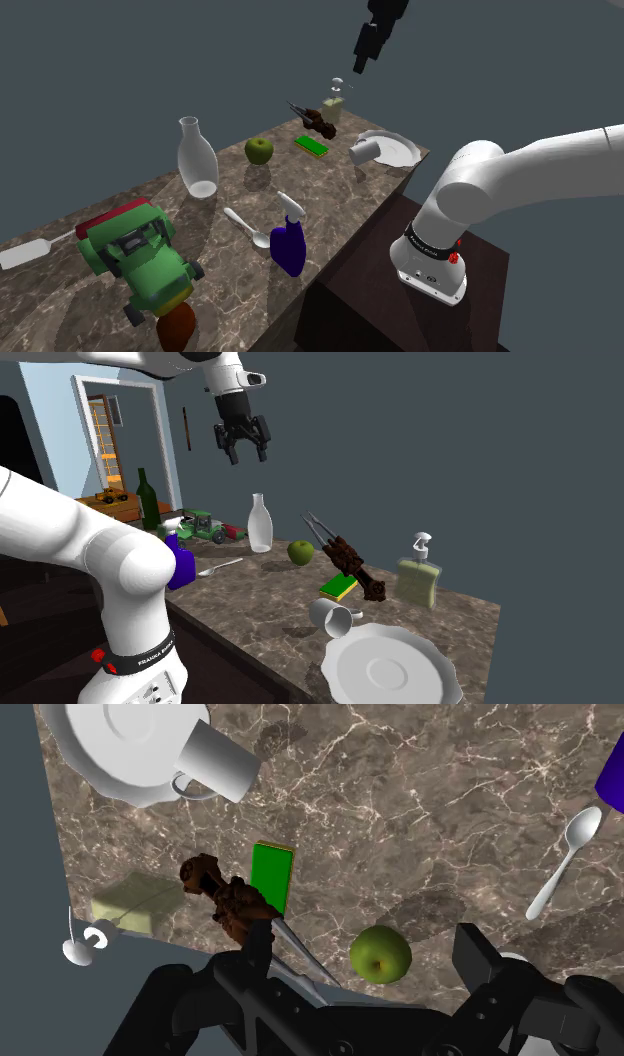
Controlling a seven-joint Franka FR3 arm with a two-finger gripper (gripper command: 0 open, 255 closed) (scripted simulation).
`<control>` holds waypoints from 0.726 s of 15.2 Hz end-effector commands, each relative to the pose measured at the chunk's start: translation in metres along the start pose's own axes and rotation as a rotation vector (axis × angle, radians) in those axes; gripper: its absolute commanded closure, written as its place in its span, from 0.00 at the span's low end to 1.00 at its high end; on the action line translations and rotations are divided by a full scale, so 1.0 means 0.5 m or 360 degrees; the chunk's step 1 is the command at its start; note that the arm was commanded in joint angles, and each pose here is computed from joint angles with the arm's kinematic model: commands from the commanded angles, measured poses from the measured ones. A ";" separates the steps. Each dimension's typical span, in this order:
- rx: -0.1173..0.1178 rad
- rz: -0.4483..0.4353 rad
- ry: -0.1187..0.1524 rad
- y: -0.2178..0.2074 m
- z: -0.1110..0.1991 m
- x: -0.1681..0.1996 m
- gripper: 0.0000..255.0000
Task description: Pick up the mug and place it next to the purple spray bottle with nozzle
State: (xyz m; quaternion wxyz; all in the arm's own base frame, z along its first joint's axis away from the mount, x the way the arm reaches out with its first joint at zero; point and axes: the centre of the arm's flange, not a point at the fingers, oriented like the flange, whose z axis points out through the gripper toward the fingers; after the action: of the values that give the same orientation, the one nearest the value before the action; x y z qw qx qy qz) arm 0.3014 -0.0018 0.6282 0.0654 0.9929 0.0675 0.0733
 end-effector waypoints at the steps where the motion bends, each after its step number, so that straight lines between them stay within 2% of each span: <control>1: 0.0000 0.0000 0.0000 0.000 0.000 0.000 0.00; 11: -0.0099 0.0218 -0.0179 0.077 0.244 0.083 0.00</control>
State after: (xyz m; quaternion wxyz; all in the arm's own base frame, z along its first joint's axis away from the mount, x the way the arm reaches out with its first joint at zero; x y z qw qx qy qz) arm 0.3590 -0.0431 0.5307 0.0917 0.9954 0.0011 0.0285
